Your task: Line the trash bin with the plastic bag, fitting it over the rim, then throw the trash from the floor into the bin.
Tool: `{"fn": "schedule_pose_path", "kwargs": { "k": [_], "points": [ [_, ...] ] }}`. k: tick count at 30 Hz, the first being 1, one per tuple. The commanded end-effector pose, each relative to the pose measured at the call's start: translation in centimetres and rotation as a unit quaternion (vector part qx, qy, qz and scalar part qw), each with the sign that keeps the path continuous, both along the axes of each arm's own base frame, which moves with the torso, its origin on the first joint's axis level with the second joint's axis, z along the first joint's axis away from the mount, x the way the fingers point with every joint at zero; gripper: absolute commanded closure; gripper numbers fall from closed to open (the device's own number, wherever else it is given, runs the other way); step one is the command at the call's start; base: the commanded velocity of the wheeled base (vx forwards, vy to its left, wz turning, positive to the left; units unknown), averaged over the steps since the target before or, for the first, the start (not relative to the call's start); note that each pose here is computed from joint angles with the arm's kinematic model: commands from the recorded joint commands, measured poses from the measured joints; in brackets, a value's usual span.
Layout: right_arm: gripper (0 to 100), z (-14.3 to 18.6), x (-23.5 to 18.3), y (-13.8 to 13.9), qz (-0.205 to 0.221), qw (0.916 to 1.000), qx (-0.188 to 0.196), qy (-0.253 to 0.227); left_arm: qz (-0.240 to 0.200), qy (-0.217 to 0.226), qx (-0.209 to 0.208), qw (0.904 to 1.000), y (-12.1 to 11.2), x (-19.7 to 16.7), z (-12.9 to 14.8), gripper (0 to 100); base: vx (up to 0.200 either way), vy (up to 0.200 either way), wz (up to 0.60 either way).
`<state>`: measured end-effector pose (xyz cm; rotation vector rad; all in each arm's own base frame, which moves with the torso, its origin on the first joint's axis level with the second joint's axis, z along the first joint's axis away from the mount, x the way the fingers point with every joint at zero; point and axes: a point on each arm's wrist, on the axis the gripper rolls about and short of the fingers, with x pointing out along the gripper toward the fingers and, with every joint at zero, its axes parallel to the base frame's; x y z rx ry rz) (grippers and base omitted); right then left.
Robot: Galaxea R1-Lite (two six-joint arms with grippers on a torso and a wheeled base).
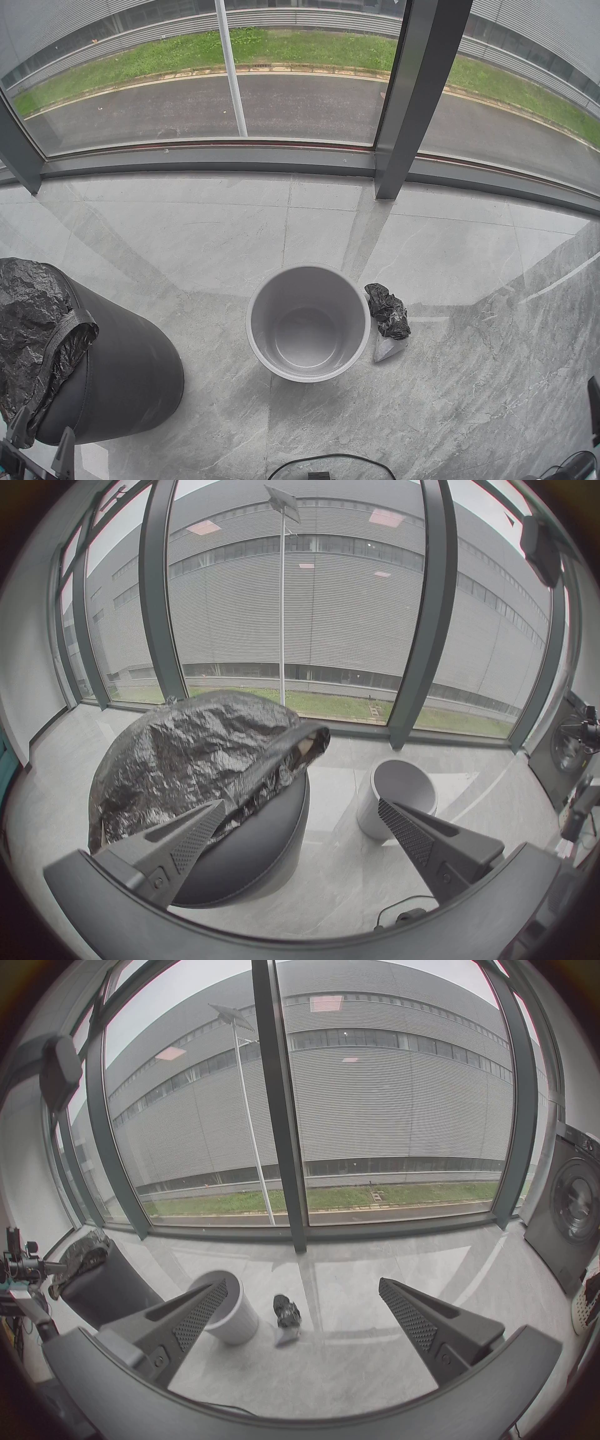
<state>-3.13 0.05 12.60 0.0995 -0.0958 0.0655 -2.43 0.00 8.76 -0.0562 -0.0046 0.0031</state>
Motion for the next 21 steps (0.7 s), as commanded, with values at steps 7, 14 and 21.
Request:
{"fn": "schedule_pose_path", "kwargs": {
  "k": [7,14,21],
  "points": [
    [0,9.8,9.4,1.2,0.096,0.9948,0.031,-0.016,0.099,-0.023,0.171,0.9801,0.0,2.9,12.6,0,0.000,0.000,0.00],
    [0,10.0,12.2,2.5,0.132,0.9910,0.019,0.011,0.039,0.022,0.275,0.9605,0.3,5.1,12.8,0,0.000,0.000,0.00],
    [0,8.3,12.4,2.7,0.141,0.9889,0.014,0.043,0.011,0.060,0.423,0.9042,0.5,6.4,12.0,0,0.000,0.000,0.00]
  ]
}}
